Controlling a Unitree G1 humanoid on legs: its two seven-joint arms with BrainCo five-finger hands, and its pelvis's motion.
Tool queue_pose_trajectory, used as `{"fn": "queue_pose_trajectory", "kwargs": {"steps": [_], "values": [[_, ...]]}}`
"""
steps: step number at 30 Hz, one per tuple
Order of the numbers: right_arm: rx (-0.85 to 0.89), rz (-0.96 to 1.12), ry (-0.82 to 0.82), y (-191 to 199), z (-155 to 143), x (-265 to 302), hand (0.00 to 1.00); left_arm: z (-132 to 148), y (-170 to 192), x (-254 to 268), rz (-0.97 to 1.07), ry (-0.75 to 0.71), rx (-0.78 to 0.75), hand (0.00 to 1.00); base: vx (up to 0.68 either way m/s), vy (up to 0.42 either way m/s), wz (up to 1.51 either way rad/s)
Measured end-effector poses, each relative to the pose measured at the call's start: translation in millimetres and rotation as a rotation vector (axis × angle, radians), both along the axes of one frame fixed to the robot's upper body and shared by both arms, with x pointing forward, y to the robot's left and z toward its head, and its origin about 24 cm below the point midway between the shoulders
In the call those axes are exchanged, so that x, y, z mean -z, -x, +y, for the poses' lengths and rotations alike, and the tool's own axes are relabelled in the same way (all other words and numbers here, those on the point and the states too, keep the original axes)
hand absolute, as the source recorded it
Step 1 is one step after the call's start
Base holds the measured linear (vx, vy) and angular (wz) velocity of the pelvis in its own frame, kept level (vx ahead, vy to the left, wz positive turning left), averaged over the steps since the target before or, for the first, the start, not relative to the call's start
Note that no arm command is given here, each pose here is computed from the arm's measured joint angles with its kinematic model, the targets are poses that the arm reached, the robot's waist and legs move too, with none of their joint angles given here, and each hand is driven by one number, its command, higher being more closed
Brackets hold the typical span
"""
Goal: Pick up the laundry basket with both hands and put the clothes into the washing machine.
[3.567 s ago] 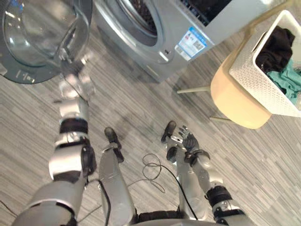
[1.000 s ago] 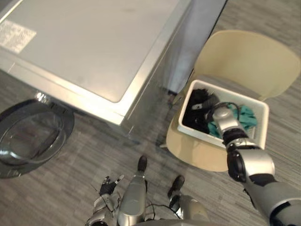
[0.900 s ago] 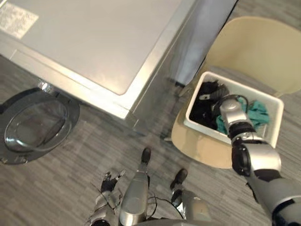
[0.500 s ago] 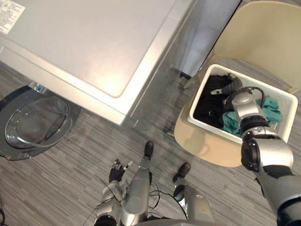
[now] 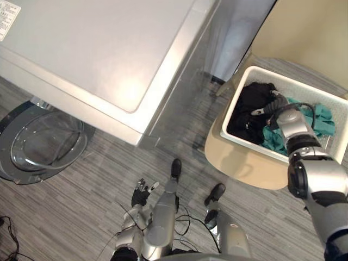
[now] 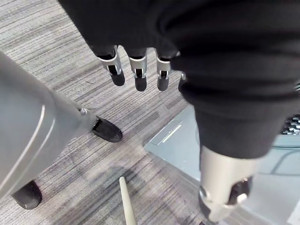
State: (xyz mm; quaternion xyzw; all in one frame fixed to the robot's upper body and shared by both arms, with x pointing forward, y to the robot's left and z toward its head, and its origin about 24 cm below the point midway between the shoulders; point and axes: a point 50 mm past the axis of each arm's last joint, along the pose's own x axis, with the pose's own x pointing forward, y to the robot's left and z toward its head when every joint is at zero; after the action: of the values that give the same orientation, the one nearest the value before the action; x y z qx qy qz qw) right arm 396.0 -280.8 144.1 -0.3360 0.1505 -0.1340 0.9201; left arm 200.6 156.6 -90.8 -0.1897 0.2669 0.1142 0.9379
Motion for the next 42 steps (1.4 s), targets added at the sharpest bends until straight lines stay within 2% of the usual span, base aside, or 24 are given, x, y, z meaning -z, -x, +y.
{"fn": "queue_pose_trajectory", "kwargs": {"steps": [11,12,17,22,29,33,38,42], "values": [[-0.010,0.143,0.140,10,-13,20,0.00,-22,-13,-21,-0.120,0.077,0.089,0.00,0.03,0.021,0.04],[-0.007,0.141,0.144,10,-14,20,1.00,-23,-14,-23,-0.129,0.078,0.096,0.00,0.00,0.000,0.00],[0.039,0.111,0.199,12,-22,15,1.00,-40,-23,-41,-0.215,0.119,0.151,0.00,0.01,0.012,0.02],[0.059,0.119,0.181,14,-21,22,1.00,-49,-27,-54,-0.271,0.153,0.179,0.00,0.04,0.015,0.04],[0.046,0.088,0.069,9,0,32,1.00,-50,-29,-60,-0.296,0.150,0.178,0.00,0.04,0.017,-0.07],[0.027,-0.014,-0.006,3,13,24,1.00,-50,-25,-58,-0.286,0.089,0.199,0.00,-0.02,0.011,-0.08],[0.066,-0.085,-0.070,4,9,17,1.00,-52,-5,-45,-0.239,-0.012,0.351,0.00,-0.07,0.021,-0.03],[0.045,-0.142,-0.050,8,10,15,1.00,-57,12,-35,-0.200,-0.032,0.474,0.00,-0.03,0.030,-0.08]]}}
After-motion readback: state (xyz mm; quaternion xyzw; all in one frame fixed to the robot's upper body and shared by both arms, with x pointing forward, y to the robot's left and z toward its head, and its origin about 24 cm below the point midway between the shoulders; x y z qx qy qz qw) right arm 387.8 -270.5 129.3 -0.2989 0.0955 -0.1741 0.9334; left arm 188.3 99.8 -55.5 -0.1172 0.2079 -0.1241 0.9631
